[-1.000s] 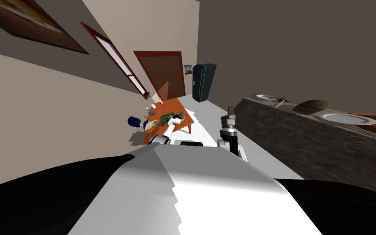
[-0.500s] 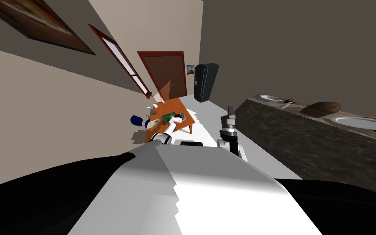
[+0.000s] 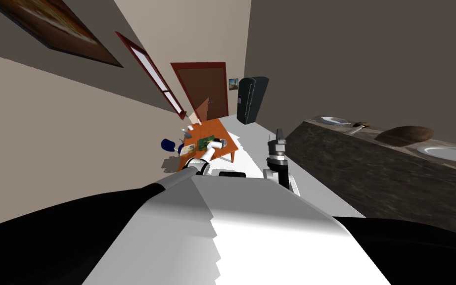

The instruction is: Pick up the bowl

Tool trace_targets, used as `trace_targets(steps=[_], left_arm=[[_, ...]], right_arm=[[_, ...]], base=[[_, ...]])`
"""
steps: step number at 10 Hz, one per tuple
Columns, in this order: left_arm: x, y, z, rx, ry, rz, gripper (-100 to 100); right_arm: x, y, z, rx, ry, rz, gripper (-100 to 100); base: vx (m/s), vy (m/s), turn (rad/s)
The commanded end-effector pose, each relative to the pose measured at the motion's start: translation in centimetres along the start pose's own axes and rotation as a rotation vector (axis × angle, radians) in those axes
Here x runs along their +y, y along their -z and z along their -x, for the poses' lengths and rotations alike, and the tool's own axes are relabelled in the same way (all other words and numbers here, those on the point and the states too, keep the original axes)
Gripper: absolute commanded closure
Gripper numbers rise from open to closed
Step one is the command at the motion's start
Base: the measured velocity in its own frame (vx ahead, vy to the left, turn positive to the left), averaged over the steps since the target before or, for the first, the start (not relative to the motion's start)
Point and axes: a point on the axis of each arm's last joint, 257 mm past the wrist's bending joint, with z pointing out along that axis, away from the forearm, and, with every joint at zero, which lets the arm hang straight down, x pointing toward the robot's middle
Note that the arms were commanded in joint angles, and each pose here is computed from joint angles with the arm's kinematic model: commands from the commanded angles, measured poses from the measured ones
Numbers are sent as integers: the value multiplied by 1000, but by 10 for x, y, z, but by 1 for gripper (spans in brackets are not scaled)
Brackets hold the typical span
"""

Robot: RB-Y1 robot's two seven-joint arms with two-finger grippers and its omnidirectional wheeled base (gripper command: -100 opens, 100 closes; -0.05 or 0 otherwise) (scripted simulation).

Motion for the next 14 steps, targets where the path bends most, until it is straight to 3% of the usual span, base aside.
trace_targets(steps=[1, 3, 4, 6, 7, 8, 9, 10, 12, 14], left_arm=[[22, -3, -8, 11, 11, 74, -100], [33, -5, -14, 18, 17, 112, -100], [53, -7, -25, 30, 30, 178, -100], [79, -7, -37, 43, 44, 247, -100], [69, -7, -32, 39, 38, 219, -100], [71, -7, -32, 39, 40, 226, 0], [78, -8, -11, 23, 63, 230, -100], [84, -9, 9, 7, 86, 234, -100], [99, -10, 11, 4, 90, 264, -100], [84, -9, 9, 7, 86, 234, -100]], right_arm=[[0, 0, 0, 0, 0, 0, 0], [0, 0, 0, 0, 0, 0, 0], [0, 0, 0, 0, 0, 0, 0], [0, 0, 0, 0, 0, 0, 0], [0, 0, 0, 0, 0, 0, 0], [0, 0, 0, 0, 0, 0, 0], [0, 0, 0, 0, 0, 0, 0], [0, 0, 0, 0, 0, 0, 0], [0, 0, 0, 0, 0, 0, 0], [0, 0, 0, 0, 0, 0, 0]], base=[[44, 59, 85], [46, 58, 51], [55, 55, 89], [102, 93, 77], [53, 44, 6], [9, 8, -1], [-13, -15, -277], [-43, -36, -309], [-30, -26, -16], [-2, -1, 6]])
